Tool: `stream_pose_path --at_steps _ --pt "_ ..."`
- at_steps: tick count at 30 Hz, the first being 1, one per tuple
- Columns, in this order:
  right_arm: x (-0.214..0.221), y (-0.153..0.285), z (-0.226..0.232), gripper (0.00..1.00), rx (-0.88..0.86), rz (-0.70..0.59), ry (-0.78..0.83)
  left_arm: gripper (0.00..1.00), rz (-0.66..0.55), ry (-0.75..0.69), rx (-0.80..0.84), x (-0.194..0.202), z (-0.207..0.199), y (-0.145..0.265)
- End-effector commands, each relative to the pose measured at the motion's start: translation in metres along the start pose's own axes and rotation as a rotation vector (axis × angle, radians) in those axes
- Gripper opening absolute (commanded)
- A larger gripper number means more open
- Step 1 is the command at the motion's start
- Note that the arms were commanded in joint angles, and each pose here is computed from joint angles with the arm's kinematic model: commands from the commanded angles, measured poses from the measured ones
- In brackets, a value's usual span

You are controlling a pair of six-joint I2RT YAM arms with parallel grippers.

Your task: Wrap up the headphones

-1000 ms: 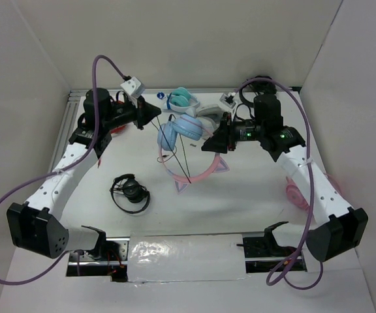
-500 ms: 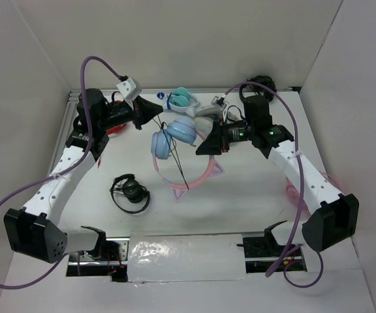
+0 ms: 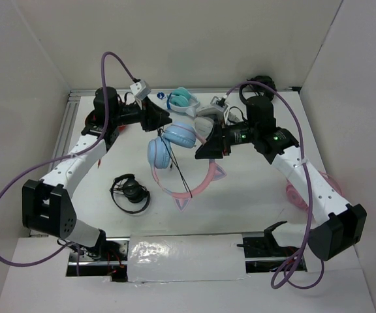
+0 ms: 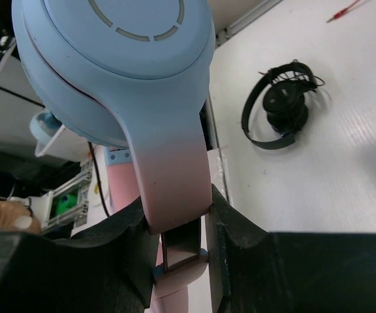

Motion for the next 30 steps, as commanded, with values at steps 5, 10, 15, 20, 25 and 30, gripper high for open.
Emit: stream_pose_path --at_steps 5,10,15,20,25,30 --pt "-0.044 0.001 0.029 0.0 -0.071 -0.096 0.094 0.62 0.018 -0.024 0.269 0.011 -0.022 0.001" --pt "-0.071 0.009 0.032 0.0 0.031 -0.184 0.133 0.81 0.052 0.003 0.358 0.037 -0.041 0.006" --pt "-0.094 0.013 0.035 0.0 0.104 -0.255 0.125 0.99 0.084 0.006 0.462 0.065 -0.064 -0.001" --pt "-0.116 0.022 0.042 0.0 0.202 -0.332 0.15 0.99 0.113 0.039 0.521 0.084 -0.074 -0.008" --pt "-0.132 0.035 0.061 0.0 0.257 -0.408 0.192 0.99 0.13 0.078 0.51 0.101 -0.078 -0.009" --pt "-0.141 0.045 0.071 0.0 0.308 -0.468 0.192 0.99 0.138 0.104 0.525 0.117 -0.08 -0.008"
Point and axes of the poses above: each gripper's point midway between its finger pads, its own y axis back along the fingers, its own z axis along the line the jaws close on, x = y × z, the point moved 6 cm from there along y, back along the fingers, and after that the axes turned 8 degrees about y, right-handed, at the moved point
